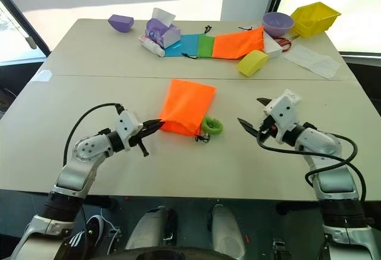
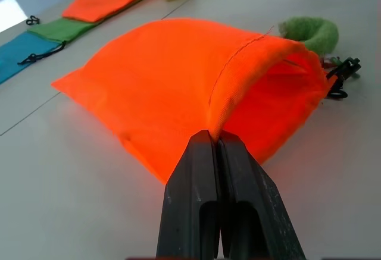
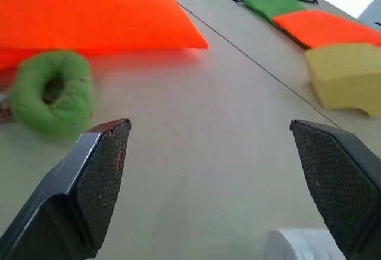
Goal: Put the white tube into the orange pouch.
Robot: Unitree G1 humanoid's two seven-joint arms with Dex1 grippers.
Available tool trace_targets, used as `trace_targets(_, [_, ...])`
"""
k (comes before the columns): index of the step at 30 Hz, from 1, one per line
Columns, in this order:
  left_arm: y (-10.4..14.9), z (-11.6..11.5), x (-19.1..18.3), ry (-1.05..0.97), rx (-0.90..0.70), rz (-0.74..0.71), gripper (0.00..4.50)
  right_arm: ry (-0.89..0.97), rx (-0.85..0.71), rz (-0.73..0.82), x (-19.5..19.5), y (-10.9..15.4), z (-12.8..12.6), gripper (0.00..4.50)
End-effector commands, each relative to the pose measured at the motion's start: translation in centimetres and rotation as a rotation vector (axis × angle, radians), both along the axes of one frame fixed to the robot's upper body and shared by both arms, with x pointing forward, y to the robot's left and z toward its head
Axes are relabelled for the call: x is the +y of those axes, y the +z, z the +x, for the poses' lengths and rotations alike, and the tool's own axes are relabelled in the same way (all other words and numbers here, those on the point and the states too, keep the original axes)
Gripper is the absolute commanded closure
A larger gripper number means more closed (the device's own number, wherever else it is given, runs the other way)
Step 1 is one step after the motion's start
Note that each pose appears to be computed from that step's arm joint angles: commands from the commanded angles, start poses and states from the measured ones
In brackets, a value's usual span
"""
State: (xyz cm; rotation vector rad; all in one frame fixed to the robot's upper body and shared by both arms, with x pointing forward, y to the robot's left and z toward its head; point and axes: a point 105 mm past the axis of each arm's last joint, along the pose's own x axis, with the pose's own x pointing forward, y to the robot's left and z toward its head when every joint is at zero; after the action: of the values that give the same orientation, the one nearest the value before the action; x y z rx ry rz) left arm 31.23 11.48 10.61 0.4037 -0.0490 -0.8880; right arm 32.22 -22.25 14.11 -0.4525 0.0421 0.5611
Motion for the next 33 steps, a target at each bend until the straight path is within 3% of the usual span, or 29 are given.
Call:
trace_targets(1, [1.0, -0.8, -1.3, -0.049, -0.028, -0.016, 4.43, -0.092, -0.003, 0.007, -1.4, 1.7, 0.1, 0.0])
trace_targets(5, [1.0, -1.0, -1.4, -0.057, -0.021, -0.019, 4.43, -0.19, 0.052, 0.041, -2.4, 1.3, 0.1, 0.0])
trace_targets(15, [1.6, 0.0, -0.7, 0.007, -0.054, -0.038, 4.43, -0.716, 0.22, 0.308, -4.0, 1.2, 1.8, 0.0])
trace_targets(20, [1.3, 0.1, -0.7, 0.013, -0.055, -0.034, 4.43, -0.936, 0.265, 0.322, -4.9, 1.1, 1.9, 0.0])
trace_targets(23, [1.3, 0.1, -0.8, 0.017, -0.058, -0.033, 4.43, -0.966, 0.247, 0.304, -5.0, 1.4, 1.9, 0.0])
trace_targets(27, [1.3, 0.1, -0.7, 0.023, -0.057, -0.041, 4.43, -0.977, 0.375, 0.418, -3.5, -1.4, 2.1, 0.0])
trace_targets(33, [1.5, 0.3, -0.3, 0.041, -0.064, -0.044, 4.43, -0.952, 0.41, 0.446, -2.1, -2.5, 2.4, 0.0])
